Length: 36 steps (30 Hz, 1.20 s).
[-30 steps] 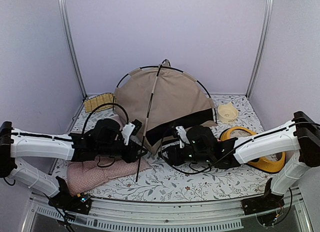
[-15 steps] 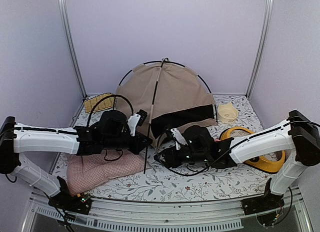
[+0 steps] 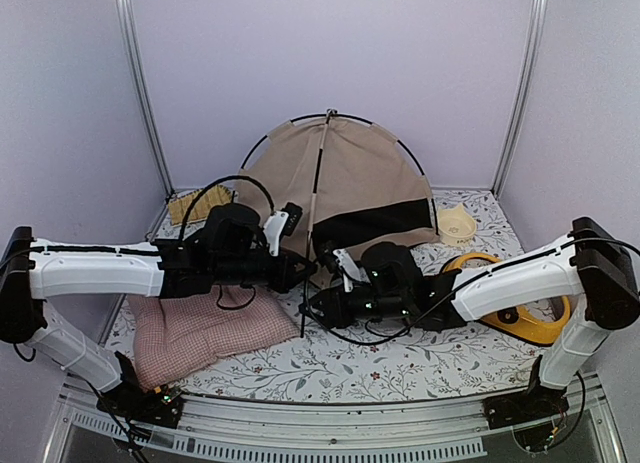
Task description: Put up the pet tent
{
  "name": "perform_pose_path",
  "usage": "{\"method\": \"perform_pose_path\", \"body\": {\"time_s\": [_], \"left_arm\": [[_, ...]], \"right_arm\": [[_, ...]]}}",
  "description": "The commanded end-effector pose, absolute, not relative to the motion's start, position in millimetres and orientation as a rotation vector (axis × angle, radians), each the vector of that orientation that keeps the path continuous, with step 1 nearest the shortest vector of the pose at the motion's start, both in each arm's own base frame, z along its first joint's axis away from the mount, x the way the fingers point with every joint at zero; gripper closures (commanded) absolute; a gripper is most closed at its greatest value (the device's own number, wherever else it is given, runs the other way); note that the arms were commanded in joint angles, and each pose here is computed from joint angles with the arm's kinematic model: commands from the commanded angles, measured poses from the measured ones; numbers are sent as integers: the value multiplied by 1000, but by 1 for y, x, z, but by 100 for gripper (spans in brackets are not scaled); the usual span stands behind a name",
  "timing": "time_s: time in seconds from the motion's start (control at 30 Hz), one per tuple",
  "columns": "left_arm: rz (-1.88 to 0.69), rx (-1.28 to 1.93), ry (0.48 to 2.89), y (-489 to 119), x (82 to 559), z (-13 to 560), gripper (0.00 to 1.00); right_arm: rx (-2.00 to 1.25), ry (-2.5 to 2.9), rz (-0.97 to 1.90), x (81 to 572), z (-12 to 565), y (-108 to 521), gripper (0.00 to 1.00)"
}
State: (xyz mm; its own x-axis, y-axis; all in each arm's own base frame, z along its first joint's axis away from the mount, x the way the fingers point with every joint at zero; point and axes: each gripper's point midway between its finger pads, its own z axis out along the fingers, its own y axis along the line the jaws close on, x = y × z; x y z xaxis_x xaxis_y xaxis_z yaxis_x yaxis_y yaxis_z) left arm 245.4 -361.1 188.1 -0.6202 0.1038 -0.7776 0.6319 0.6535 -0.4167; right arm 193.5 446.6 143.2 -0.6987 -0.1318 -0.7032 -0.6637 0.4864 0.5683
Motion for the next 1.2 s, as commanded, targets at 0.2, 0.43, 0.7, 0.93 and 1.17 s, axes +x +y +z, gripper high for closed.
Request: {"method": "perform_pose_path", "body": {"time_s": [0.2, 0.43, 0.7, 0.93, 1.17], "left_arm": [[-964, 554, 2006, -371, 252, 224, 100], [-980, 545, 1985, -370, 254, 229, 100], [-975, 536, 1967, -363, 257, 231, 94], [-976, 508, 1868, -339, 247, 240, 57], [-913, 374, 1814, -296, 244, 223, 41]], "right_arm": [[-647, 2145, 1251, 202, 149, 458, 71], [-660, 2156, 1255, 201, 149, 462, 73], [-662, 2171, 1236, 204, 155, 461, 100], [-684, 2144, 1310, 214, 177, 453, 100], [-735, 2128, 1417, 214, 194, 455, 100]]}}
